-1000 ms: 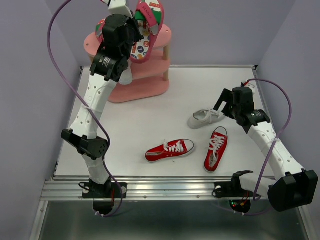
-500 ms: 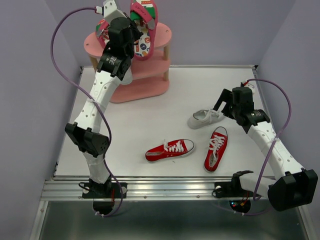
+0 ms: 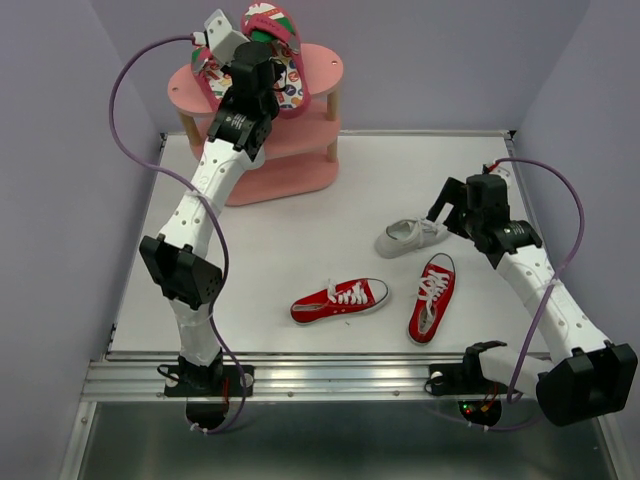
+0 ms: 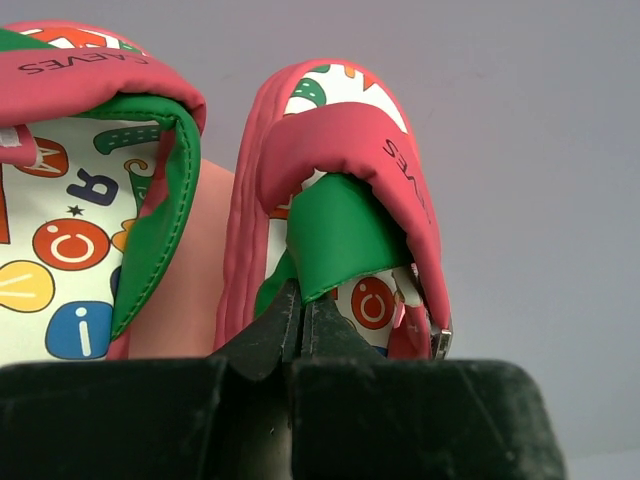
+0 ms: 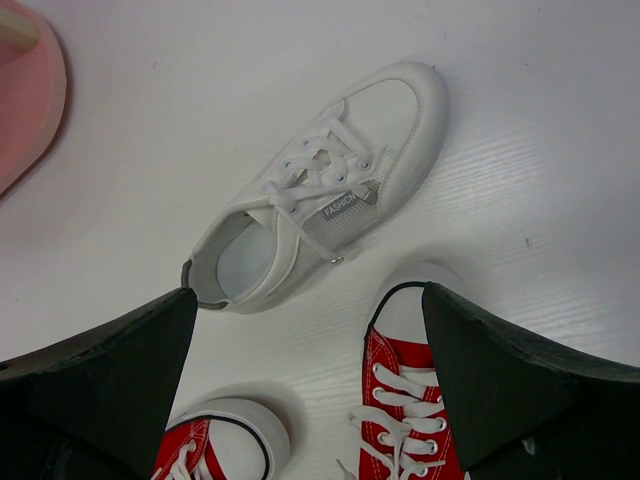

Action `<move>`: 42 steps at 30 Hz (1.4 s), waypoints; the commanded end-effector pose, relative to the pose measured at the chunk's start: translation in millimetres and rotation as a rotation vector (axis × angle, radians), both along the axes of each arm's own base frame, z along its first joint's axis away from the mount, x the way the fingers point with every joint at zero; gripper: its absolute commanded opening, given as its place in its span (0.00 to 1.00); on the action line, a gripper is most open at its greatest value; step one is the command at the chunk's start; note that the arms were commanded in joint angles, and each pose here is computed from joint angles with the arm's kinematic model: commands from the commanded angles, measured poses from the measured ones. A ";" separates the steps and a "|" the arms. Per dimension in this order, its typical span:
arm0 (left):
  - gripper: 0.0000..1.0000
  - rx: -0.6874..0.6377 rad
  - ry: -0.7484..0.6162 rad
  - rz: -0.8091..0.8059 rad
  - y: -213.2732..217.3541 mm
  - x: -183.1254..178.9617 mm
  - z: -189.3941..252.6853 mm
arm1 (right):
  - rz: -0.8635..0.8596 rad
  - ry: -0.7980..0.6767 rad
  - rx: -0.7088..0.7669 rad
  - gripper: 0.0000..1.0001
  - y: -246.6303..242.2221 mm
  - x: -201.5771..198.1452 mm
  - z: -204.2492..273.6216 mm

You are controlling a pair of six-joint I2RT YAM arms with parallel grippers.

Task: Place and organize the shoes onto the shoe shelf

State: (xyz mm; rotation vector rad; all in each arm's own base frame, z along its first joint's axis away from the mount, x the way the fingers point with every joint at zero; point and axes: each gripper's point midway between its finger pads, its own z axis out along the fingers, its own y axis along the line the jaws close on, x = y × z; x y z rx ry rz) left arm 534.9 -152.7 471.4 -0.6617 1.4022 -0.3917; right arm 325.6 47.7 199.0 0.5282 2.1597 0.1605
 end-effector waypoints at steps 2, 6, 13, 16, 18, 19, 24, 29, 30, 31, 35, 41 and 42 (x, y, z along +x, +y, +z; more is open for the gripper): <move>0.00 -0.119 -0.171 0.086 21.2 -13.7 51.4 | -0.005 -0.043 0.019 1.00 0.0 -1.7 12.1; 0.14 -0.093 -0.170 0.054 14.0 -9.3 51.4 | -0.009 -0.042 0.015 1.00 -1.3 -2.8 13.4; 0.62 0.014 -0.193 -0.018 -0.9 -7.2 68.8 | -0.011 -0.041 0.017 1.00 -1.6 -4.6 13.6; 0.62 0.085 -0.227 -0.073 -7.5 -16.8 90.5 | -0.015 -0.036 0.015 1.00 -2.2 -5.1 11.9; 0.61 0.111 -0.257 -0.085 -8.0 -26.5 105.8 | -0.016 -0.037 0.017 1.00 -2.3 -6.0 12.0; 0.60 0.125 -0.281 -0.115 -12.1 -35.6 116.2 | -0.017 -0.036 0.015 1.00 -2.6 -6.1 11.0; 0.60 0.244 -0.329 -0.197 -39.1 -90.0 145.4 | -0.020 -0.028 0.013 1.00 -3.1 -5.9 8.3; 0.59 0.449 -0.219 -0.176 -60.3 -127.1 123.6 | -0.046 -0.035 0.003 1.00 -8.6 -10.2 7.9; 0.58 0.484 -0.185 -0.237 -79.4 -131.7 105.0 | -0.061 -0.048 -0.003 1.00 -11.9 -11.9 10.7; 0.58 0.515 -0.150 -0.288 -85.7 -137.6 91.7 | -0.075 -0.055 -0.011 1.00 -15.1 -13.3 12.1; 0.59 0.612 0.037 -0.541 -136.2 -150.0 -7.3 | -0.145 -0.088 -0.083 1.00 -36.1 -23.6 25.6; 0.58 0.656 0.200 -0.835 -197.5 -193.1 -113.7 | -0.229 -0.095 -0.154 1.00 -58.9 -43.3 32.9; 0.58 0.659 0.230 -0.907 -209.8 -203.2 -134.6 | -0.234 -0.080 -0.150 1.00 -59.6 -48.3 29.8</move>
